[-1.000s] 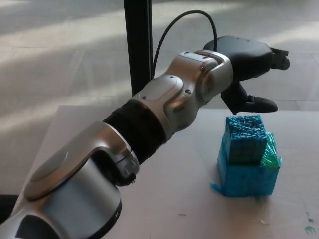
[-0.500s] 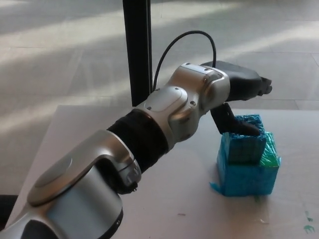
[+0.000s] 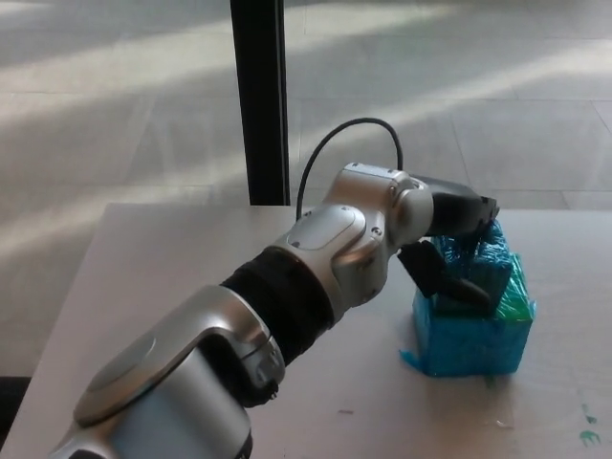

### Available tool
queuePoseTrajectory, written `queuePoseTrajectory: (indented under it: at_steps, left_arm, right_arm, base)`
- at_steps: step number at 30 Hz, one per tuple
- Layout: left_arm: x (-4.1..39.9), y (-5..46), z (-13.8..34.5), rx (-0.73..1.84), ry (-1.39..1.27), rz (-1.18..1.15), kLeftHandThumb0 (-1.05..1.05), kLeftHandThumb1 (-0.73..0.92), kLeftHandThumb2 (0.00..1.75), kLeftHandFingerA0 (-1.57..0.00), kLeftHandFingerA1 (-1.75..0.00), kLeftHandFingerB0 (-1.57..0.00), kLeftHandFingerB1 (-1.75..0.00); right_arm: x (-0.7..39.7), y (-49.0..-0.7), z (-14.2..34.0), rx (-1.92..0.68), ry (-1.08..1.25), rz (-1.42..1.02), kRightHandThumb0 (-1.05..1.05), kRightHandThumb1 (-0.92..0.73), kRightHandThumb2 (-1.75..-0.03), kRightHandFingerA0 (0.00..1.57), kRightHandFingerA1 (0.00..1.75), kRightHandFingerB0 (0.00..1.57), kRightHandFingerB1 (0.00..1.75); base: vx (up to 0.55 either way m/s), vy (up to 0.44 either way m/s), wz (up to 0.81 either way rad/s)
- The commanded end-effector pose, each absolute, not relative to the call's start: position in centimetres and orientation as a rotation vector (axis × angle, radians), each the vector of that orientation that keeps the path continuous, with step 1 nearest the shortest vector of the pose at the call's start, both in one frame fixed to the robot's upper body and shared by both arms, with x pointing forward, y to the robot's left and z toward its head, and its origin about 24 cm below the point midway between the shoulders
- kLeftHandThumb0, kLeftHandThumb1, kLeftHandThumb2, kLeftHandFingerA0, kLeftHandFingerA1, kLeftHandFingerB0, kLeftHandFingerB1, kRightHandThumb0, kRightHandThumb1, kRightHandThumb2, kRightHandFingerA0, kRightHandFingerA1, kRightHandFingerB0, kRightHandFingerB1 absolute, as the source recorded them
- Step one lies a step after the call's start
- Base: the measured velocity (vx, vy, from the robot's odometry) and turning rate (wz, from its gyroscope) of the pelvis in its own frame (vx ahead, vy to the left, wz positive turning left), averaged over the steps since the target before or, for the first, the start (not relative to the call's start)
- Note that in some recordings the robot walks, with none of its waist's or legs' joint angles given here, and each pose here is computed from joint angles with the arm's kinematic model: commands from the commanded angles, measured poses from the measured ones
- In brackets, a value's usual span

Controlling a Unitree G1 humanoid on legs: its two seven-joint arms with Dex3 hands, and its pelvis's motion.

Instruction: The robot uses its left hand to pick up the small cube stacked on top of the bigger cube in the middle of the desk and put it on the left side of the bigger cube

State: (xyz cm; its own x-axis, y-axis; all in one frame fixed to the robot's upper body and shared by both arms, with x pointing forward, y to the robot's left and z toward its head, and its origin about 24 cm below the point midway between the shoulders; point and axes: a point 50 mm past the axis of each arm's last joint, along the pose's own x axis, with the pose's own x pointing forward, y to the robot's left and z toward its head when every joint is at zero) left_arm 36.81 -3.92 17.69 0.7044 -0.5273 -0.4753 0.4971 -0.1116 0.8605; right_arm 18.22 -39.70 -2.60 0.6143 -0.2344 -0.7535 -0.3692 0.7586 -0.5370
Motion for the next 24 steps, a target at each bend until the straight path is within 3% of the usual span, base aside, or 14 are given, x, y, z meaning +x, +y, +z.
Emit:
queuePoseTrajectory:
  at_steps: [1,3,4,5,6,7,8,10,11,13,15,16,19,24]
  left_arm:
    - [36.4,-4.0,15.8,1.344,0.032,-0.906,-1.05,0.81,0.69,-0.04,-0.58,0.0,-0.02]
    - [36.3,-4.1,15.4,1.35,0.011,-0.901,-1.05,0.8,0.7,-0.15,-0.72,0.0,-0.02]
    - [36.0,-4.0,14.4,1.256,-0.048,-0.875,-0.99,0.73,0.63,-0.59,-1.01,0.0,-0.26]
    - [35.9,-4.0,14.3,1.245,-0.055,-0.87,-0.99,0.73,0.63,-0.59,-1.01,0.0,-0.26]
    - [35.9,-3.9,14.0,1.221,-0.076,-0.855,-0.87,0.53,0.95,-0.57,-0.87,-0.04,-0.28]
    - [35.8,-3.9,13.9,1.21,-0.086,-0.847,-0.87,0.53,0.95,-0.57,-0.87,-0.04,-0.28]
    - [35.5,-3.7,13.0,1.145,-0.156,-0.806,-0.58,0.64,0.59,-0.54,-0.91,-0.09,-0.47]
    - [35.3,-3.5,12.2,1.089,-0.182,-0.766,-0.4,0.68,0.6,-0.62,-1.06,-0.2,-0.48]
    - [35.2,-3.4,11.8,1.055,-0.197,-0.748,-0.21,0.67,0.66,-0.65,-1.4,-0.33,-0.48]
    - [35.0,-3.2,11.3,1.024,-0.213,-0.727,-0.21,0.67,0.66,-0.65,-1.4,-0.33,-0.48]
    - [34.9,-3.0,10.8,0.985,-0.21,-0.685,-0.16,0.7,0.66,-0.65,-1.46,-0.52,-0.46]
    - [34.8,-3.1,10.8,0.985,-0.224,-0.668,-0.15,0.7,0.7,-0.66,-1.19,-0.67,-0.54]
    - [34.7,-3.2,10.8,0.989,-0.243,-0.641,-0.22,0.67,0.63,-0.66,-0.87,-0.77,-0.69]
    - [34.6,-3.1,10.3,0.999,-0.243,-0.623,-0.23,0.6,0.57,-0.71,-0.88,-0.81,-0.74]
  right_arm:
    - [19.2,-40.4,-1.2,-0.768,0.901,0.059,-0.47,-0.24,-0.94,0.83,0.96,0.69,0.77]
    - [19.3,-40.4,-1.3,-0.749,0.903,0.04,-0.47,-0.27,-0.82,0.78,1.03,0.74,0.69]
    - [19.3,-40.4,-1.2,-0.771,0.899,0.044,-0.51,-0.24,-0.91,0.85,0.96,0.71,0.75]
    - [19.4,-40.4,-1.2,-0.773,0.898,0.044,-0.51,-0.24,-0.91,0.85,0.96,0.71,0.75]
    - [19.4,-40.4,-1.1,-0.772,0.894,0.047,-0.51,-0.24,-0.92,0.85,0.96,0.71,0.76]
    - [19.4,-40.3,-1.1,-0.772,0.893,0.048,-0.51,-0.24,-0.92,0.85,0.96,0.71,0.76]
    - [19.4,-40.3,-1.1,-0.769,0.884,0.052,-0.49,-0.26,-0.95,0.86,0.95,0.69,0.76]
    - [19.3,-40.3,-1.1,-0.768,0.881,0.056,-0.53,-0.29,-0.87,0.82,0.96,0.71,0.7]
    - [19.3,-40.4,-1.1,-0.767,0.884,0.057,-0.54,-0.29,-0.88,0.8,0.95,0.7,0.69]
    - [19.3,-40.4,-1.1,-0.766,0.886,0.057,-0.54,-0.29,-0.88,0.8,0.95,0.7,0.69]
    - [19.3,-40.3,-1.2,-0.785,0.882,0.064,-0.51,-0.25,-0.95,0.83,0.92,0.69,0.75]
    - [19.3,-40.3,-1.1,-0.795,0.88,0.07,-0.52,-0.3,-0.89,0.82,0.95,0.71,0.7]
    - [19.0,-40.3,-1.3,-0.821,0.88,0.094,-0.52,-0.29,-0.91,0.82,0.98,0.7,0.73]
    - [18.7,-40.3,-1.6,-0.813,0.898,0.084,-0.52,-0.27,-0.98,0.83,0.96,0.68,0.78]
  base:
    - [0.0,0.0,0.0]
    - [0.0,0.0,0.0]
    - [0.0,0.0,0.0]
    - [0.0,0.0,0.0]
    - [0.0,0.0,0.0]
    - [0.0,0.0,0.0]
    - [0.0,0.0,0.0]
    - [0.0,0.0,0.0]
    - [0.0,0.0,0.0]
    - [0.0,0.0,0.0]
    - [0.0,0.0,0.0]
    - [0.0,0.0,0.0]
    - [0.0,0.0,0.0]
    - [0.0,0.0,0.0]
